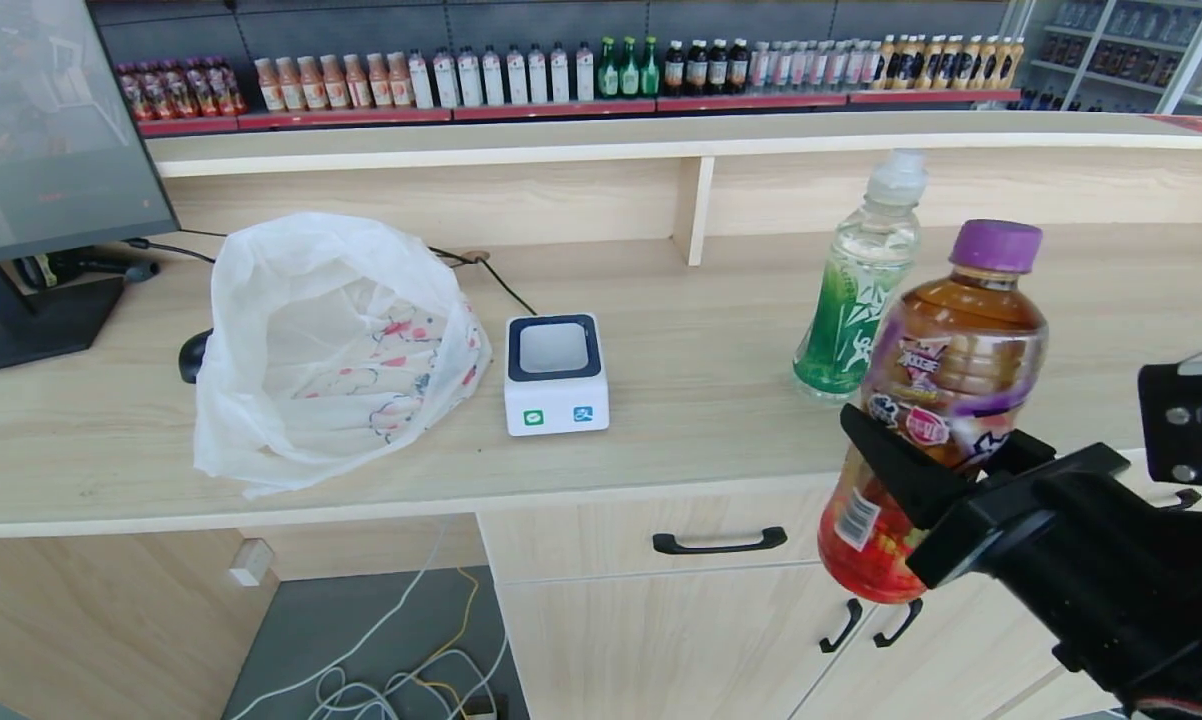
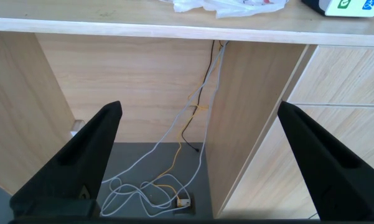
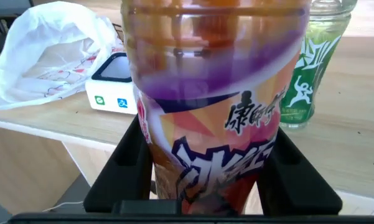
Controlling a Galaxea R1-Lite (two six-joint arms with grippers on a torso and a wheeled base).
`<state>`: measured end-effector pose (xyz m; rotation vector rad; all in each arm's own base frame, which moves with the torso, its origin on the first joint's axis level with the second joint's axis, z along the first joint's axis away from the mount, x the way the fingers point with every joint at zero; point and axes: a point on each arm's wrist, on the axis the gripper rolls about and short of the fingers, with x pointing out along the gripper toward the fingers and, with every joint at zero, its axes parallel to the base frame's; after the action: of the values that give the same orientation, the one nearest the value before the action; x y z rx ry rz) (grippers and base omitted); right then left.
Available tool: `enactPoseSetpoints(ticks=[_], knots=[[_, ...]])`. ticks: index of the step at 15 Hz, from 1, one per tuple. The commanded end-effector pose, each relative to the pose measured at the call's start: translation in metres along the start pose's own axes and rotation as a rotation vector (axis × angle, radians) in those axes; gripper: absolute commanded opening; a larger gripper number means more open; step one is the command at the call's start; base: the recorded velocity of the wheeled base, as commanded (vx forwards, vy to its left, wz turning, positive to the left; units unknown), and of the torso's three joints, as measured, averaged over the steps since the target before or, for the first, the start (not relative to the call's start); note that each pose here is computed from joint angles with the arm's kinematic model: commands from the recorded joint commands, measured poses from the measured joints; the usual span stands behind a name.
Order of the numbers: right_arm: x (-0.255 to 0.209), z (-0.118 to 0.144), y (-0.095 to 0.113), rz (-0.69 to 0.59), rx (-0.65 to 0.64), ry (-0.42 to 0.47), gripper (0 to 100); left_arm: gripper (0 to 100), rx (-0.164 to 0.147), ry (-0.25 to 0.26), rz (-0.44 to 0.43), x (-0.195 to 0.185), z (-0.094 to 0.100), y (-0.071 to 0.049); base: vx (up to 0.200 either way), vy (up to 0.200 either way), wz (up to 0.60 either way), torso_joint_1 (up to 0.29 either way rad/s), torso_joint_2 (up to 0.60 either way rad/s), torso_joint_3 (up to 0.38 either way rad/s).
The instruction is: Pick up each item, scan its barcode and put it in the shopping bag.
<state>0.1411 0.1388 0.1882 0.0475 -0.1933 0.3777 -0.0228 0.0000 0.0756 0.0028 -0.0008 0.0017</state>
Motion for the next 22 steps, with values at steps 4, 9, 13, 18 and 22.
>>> enactPoseSetpoints(ticks=[4, 9, 13, 18, 22], knots=[[-0.052, -0.008, -0.020, 0.168, 0.143, 0.031, 0, 100, 0.000, -0.001, 0.001, 0.000, 0.000, 0.000, 0.000, 0.000, 0.00, 0.000, 0.00, 0.000], [-0.053, -0.010, -0.017, 0.325, 0.230, 0.059, 0, 100, 0.000, -0.001, 0.001, 0.000, 0.000, 0.000, 0.000, 0.000, 0.00, 0.000, 0.00, 0.000], [-0.024, 0.004, -0.003, 0.426, 0.296, 0.018, 0, 100, 0.000, -0.001, 0.000, 0.000, 0.000, 0.000, 0.000, 0.000, 0.00, 0.000, 0.00, 0.000], [-0.009, 0.000, 0.010, 0.659, 0.313, 0.060, 0, 100, 0.000, -0.001, 0.000, 0.000, 0.000, 0.000, 0.000, 0.000, 0.00, 0.000, 0.00, 0.000], [0.017, 0.005, 0.023, 0.716, 0.379, 0.056, 0, 100, 0.000, -0.001, 0.001, 0.000, 0.000, 0.000, 0.000, 0.000, 0.00, 0.000, 0.00, 0.000]])
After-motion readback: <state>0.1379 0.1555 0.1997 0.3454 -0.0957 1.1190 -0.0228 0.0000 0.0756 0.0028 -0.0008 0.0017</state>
